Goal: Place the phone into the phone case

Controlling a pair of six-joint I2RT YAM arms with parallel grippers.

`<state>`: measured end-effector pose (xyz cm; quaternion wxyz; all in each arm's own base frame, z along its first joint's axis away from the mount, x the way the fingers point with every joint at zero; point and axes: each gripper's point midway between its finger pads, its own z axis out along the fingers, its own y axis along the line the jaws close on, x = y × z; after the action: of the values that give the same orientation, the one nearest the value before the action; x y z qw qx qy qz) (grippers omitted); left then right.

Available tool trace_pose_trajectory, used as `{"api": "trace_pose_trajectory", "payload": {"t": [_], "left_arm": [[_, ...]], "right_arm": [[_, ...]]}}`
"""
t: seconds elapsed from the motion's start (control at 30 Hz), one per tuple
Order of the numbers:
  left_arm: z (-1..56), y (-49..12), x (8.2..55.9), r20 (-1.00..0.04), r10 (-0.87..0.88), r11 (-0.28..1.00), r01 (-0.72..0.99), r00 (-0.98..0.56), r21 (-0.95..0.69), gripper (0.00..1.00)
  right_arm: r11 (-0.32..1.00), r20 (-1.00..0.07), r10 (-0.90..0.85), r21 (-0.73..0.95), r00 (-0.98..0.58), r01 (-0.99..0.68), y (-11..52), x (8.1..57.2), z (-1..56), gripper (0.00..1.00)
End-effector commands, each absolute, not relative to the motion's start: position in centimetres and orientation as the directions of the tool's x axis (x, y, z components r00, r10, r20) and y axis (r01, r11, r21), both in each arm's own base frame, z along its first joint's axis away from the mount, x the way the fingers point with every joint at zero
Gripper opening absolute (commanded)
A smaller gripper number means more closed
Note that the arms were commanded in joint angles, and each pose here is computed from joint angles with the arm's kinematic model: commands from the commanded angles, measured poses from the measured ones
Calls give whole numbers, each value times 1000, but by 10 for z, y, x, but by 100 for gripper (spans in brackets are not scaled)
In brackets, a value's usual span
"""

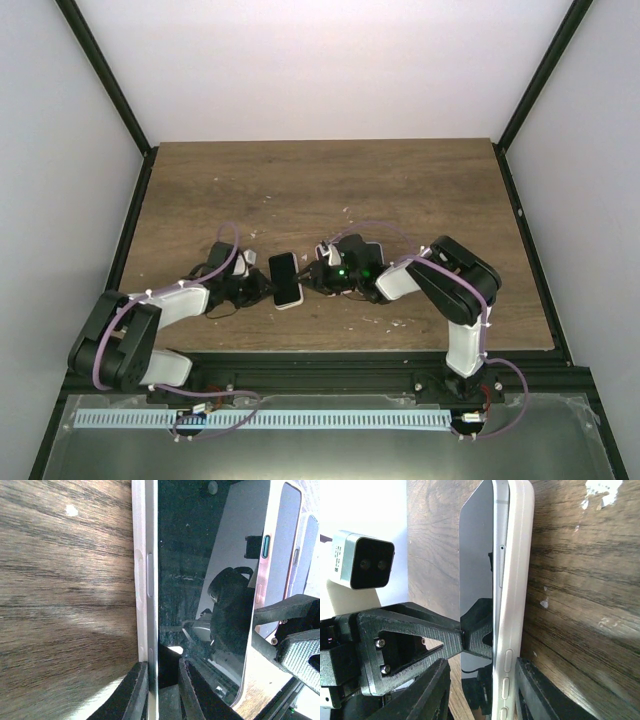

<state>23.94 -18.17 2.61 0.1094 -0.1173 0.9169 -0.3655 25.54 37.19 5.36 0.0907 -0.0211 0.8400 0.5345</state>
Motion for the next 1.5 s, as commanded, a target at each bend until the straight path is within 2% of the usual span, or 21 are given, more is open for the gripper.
{"api": "trace_pose_trajectory", "payload": {"t": [0.0, 0.13, 0.23, 0.4, 0.53, 0.67, 0.77, 0.97, 1.07, 1.17, 1.23, 1.37, 1.47], "left_arm": [[14, -181, 215, -52, -242, 716, -143, -969, -683, 18], [18, -183, 217, -61, -238, 707, -130, -969, -695, 17], [18, -184, 217, -59, -236, 707, -129, -970, -695, 16], [12, -182, 215, -45, -236, 714, -142, -971, -685, 15], [11, -174, 216, -73, -243, 748, -139, -967, -649, 24], [14, -170, 216, -82, -246, 759, -139, -966, -637, 24], [15, -171, 216, -82, -246, 755, -138, -966, -641, 24], [9, -172, 210, -55, -248, 743, -154, -967, -652, 12], [11, -176, 208, -42, -250, 718, -157, -967, -678, 12], [20, -187, 208, -21, -244, 656, -149, -970, -740, 18], [21, -188, 209, -15, -249, 651, -156, -968, -743, 28], [20, -186, 209, -15, -253, 662, -162, -967, -732, 35], [20, -186, 210, -19, -254, 662, -159, -967, -732, 31]], "right_arm": [[289, -232, -60, 927, -971, -239, 401, 234, 88, 36], [305, -220, -68, 924, -973, -230, 402, 235, 80, 35], [288, -217, -88, 929, -972, -233, 406, 232, 80, 30], [243, -253, -110, 931, -961, -273, 411, 229, 92, 29], [245, -275, -104, 924, -956, -293, 409, 229, 96, 32], [250, -271, -93, 925, -958, -286, 408, 230, 96, 33], [247, -266, -94, 927, -959, -281, 409, 230, 95, 33], [215, -279, -86, 932, -957, -291, 408, 228, 101, 33], [215, -286, -79, 931, -955, -297, 408, 229, 104, 33], [202, -289, -78, 933, -954, -299, 409, 230, 107, 33], [193, -288, -75, 935, -955, -297, 410, 230, 109, 33], [189, -283, -78, 937, -956, -293, 413, 231, 110, 33], [215, -267, -80, 936, -960, -278, 414, 234, 104, 33]]}}
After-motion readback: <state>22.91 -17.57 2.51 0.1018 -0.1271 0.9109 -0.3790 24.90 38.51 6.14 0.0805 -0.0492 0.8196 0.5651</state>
